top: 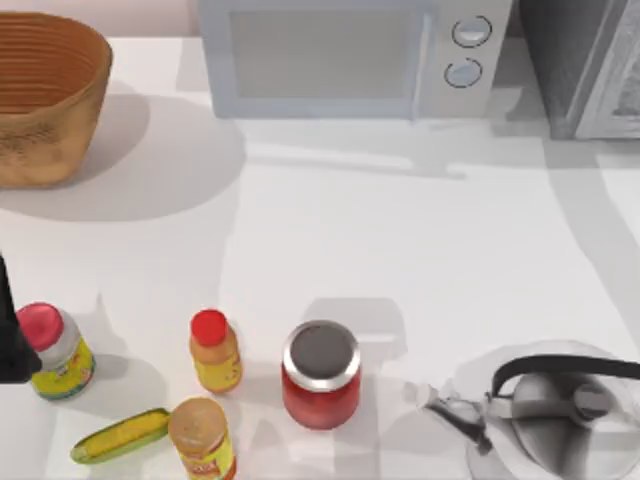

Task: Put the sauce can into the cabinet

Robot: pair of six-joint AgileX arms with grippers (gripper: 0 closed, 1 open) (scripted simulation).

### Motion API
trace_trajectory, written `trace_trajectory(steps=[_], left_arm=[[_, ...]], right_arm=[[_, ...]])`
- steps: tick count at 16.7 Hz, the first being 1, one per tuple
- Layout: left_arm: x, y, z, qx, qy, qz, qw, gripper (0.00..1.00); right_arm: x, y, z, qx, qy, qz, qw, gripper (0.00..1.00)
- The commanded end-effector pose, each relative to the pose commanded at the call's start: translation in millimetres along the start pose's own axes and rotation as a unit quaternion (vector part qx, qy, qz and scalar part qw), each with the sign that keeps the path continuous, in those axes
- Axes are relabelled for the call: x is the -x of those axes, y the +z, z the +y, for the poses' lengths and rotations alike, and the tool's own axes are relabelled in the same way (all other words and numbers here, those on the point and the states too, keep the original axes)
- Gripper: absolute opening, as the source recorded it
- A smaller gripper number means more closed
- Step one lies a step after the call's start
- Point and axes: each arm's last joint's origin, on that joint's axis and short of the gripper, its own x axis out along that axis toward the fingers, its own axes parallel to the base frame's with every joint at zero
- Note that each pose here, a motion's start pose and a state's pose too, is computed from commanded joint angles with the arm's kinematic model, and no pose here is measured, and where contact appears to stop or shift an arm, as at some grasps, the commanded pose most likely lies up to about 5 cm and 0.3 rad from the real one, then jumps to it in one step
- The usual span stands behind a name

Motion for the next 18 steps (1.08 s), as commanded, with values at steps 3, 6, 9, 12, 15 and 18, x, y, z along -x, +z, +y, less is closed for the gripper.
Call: trace_trajectory(steps=[3, 6, 9, 12, 15, 18], left_arm=[[0, 0, 0, 0.000, 0.000, 0.000, 1.000, 1.00], [0, 0, 0, 0.000, 0.000, 0.000, 1.000, 1.00], [0, 0, 0, 0.000, 0.000, 0.000, 1.000, 1.00], [0, 0, 0, 0.000, 0.000, 0.000, 1.000, 1.00], [0, 0, 0, 0.000, 0.000, 0.000, 1.000, 1.00], [0, 0, 0, 0.000, 0.000, 0.000, 1.000, 1.00]], right_arm=[[-6, 4, 2, 0.000, 0.000, 0.000, 1.000, 0.00], [-6, 4, 2, 0.000, 0.000, 0.000, 1.000, 0.00], [-9, 5, 0, -0.002, -0.004, -0.003, 1.000, 0.00], [-35, 9, 1, -0.004, -0.005, -0.008, 1.000, 0.00], [-73, 6, 4, -0.004, -0.001, -0.004, 1.000, 0.00], [-111, -6, 6, -0.001, 0.002, 0.009, 1.000, 0.00]])
